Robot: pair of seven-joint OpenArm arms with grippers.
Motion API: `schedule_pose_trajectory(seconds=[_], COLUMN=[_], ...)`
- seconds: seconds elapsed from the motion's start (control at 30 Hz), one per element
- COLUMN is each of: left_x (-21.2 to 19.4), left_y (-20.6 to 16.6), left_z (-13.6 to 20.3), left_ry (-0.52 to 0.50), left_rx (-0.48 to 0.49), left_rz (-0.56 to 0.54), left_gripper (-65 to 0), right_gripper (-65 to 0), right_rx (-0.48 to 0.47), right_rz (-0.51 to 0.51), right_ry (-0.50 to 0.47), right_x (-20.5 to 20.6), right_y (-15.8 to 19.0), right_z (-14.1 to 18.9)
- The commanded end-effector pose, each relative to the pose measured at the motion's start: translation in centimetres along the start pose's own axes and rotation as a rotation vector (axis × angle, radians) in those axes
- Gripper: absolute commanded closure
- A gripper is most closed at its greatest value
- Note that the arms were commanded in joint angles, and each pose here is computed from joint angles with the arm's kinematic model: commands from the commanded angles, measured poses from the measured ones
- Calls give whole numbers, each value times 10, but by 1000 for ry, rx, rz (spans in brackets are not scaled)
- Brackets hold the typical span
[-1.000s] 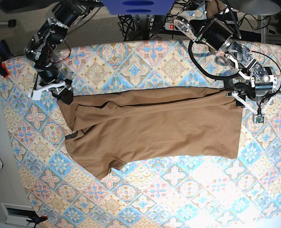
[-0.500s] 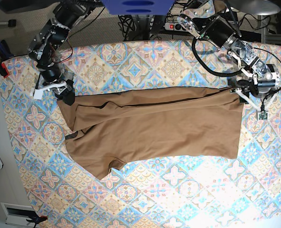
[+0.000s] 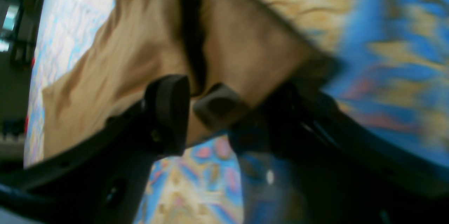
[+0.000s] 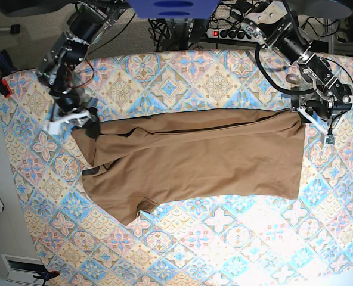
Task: Layout the t-shirt on the table in an organized manner, then fold the t-shirt properly
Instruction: 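Regrasp the folded shirt edge corners with both grippers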
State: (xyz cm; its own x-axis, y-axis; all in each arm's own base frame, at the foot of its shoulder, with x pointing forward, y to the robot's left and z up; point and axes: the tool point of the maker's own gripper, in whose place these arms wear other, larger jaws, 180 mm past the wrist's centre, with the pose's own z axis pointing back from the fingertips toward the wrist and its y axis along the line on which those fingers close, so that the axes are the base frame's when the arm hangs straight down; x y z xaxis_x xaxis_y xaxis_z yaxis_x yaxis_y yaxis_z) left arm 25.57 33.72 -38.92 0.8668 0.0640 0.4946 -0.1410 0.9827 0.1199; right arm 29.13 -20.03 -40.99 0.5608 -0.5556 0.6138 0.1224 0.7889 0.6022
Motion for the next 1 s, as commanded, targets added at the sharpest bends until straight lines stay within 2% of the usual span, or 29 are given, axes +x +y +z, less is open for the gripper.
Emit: schedule_pose_trajectory(seconds=[0.0,0.13,0.23,0.3,0.6,0.8,0.97], left_x=[22,13,14,13,23,34,29], left_y=[3,0,11,12,1,-11,-24], left_z=[6,7,10,9,2,3,-16], left_ry=[-70,-12,-4,-1,-15,-74,-25], left_rx=[-2,-25,-2,0,-42,-108,-171], left_rz=[-5,4,-13,-14,8,33,60], left_gripper=[-375,-505,-610,-650,-647,-604,-599], right_gripper=[-338,-338,-338,-338,-338,-338,-338], right_rx=[34,44,44,43,41,35,32], right_rz=[27,33,34,35,36,41,45], right_ry=[-35,-26,-26,-25,-21,-18,-18], right_x=[13,11,11,11,10,10,11], right_y=[12,15,15,15,14,11,10], right_z=[-2,-5,-5,-5,-4,-3,-2])
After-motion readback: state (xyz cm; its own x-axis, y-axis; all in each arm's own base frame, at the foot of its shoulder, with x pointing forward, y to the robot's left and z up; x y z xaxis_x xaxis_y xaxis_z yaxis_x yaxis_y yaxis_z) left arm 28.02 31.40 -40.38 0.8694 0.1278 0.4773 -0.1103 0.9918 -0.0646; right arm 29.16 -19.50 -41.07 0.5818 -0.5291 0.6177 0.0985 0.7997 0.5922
